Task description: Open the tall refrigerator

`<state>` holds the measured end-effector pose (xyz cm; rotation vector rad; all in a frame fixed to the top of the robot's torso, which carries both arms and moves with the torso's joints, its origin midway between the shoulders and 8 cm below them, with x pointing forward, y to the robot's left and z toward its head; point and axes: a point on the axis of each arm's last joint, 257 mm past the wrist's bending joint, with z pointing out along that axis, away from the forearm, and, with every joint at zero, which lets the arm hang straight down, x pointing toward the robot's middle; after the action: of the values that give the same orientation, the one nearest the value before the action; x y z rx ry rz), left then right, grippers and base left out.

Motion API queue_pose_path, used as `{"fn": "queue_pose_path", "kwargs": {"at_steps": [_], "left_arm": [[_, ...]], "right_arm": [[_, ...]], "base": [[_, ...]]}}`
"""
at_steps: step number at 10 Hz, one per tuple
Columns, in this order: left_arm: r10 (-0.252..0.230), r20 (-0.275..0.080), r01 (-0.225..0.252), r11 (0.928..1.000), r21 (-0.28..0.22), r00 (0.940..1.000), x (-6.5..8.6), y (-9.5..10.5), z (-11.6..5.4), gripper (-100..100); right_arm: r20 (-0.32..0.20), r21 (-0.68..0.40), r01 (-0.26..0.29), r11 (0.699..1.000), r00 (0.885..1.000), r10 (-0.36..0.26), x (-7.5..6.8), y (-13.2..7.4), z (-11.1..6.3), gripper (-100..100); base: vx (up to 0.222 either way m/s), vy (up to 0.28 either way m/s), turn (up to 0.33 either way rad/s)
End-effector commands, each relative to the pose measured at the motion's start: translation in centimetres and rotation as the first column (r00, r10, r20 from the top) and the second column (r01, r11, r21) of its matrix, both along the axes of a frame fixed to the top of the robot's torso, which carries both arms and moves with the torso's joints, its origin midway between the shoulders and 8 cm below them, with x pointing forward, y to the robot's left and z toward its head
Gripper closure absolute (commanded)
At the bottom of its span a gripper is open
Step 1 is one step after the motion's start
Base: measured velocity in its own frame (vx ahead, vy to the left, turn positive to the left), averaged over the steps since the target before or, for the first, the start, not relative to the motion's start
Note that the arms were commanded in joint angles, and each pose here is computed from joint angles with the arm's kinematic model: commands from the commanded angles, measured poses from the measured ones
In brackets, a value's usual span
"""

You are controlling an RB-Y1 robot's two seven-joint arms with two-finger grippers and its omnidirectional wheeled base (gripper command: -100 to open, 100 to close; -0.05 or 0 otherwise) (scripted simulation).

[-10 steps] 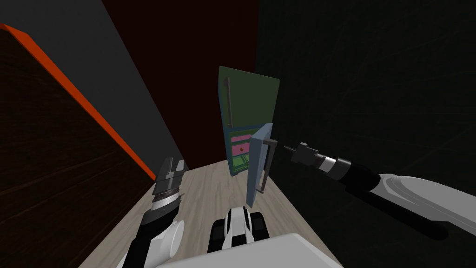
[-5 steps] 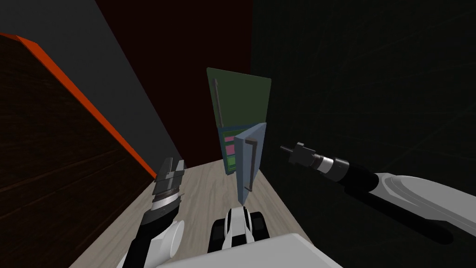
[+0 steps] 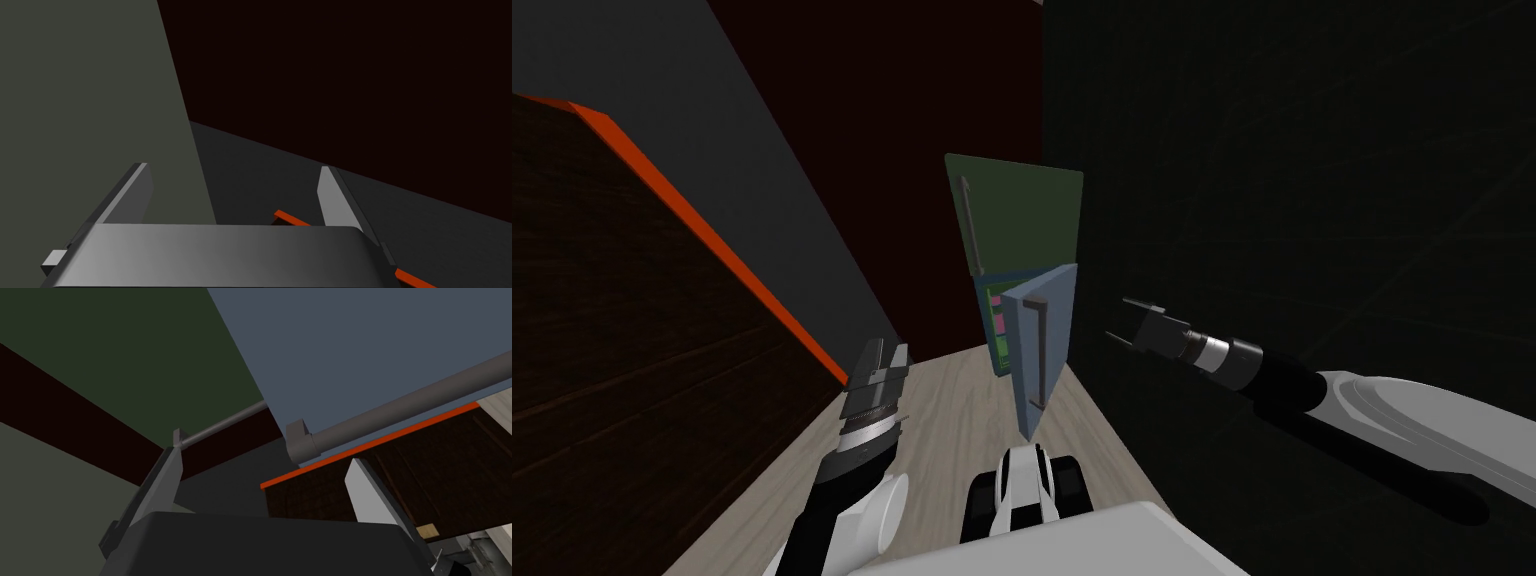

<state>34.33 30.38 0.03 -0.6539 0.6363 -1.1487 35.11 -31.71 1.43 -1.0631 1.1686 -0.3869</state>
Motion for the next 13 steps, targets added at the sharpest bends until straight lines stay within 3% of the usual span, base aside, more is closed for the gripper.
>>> {"fn": "queue_pose_path", "kwargs": {"at_steps": [1, 6, 11, 13], "left_arm": [[0.000, 0.000, 0.000, 1.0000, 0.000, 1.0000, 0.0, 0.0, 0.0, 0], [0.000, 0.000, 0.000, 1.0000, 0.000, 1.0000, 0.0, 0.0, 0.0, 0], [0.000, 0.000, 0.000, 1.0000, 0.000, 1.0000, 0.0, 0.0, 0.0, 0], [0.000, 0.000, 0.000, 1.0000, 0.000, 1.0000, 0.0, 0.0, 0.0, 0]], "right_arm": [[0.000, 0.000, 0.035, 0.999, 0.999, -0.035, 0.3, -1.3, -0.1, -100], [0.002, -0.002, 0.129, 0.992, 0.992, -0.129, 1.1, -4.9, -0.4, -100], [0.004, -0.005, 0.216, 0.976, 0.976, -0.216, 1.6, -8.4, -0.6, -100], [0.003, -0.004, 0.220, 0.976, 0.976, -0.220, 1.6, -8.5, -0.6, -100]], "base": [[0.037, 0.212, -0.036], [0.067, 0.231, -0.045], [0.046, 0.211, -0.043], [0.041, 0.155, -0.035]]}}
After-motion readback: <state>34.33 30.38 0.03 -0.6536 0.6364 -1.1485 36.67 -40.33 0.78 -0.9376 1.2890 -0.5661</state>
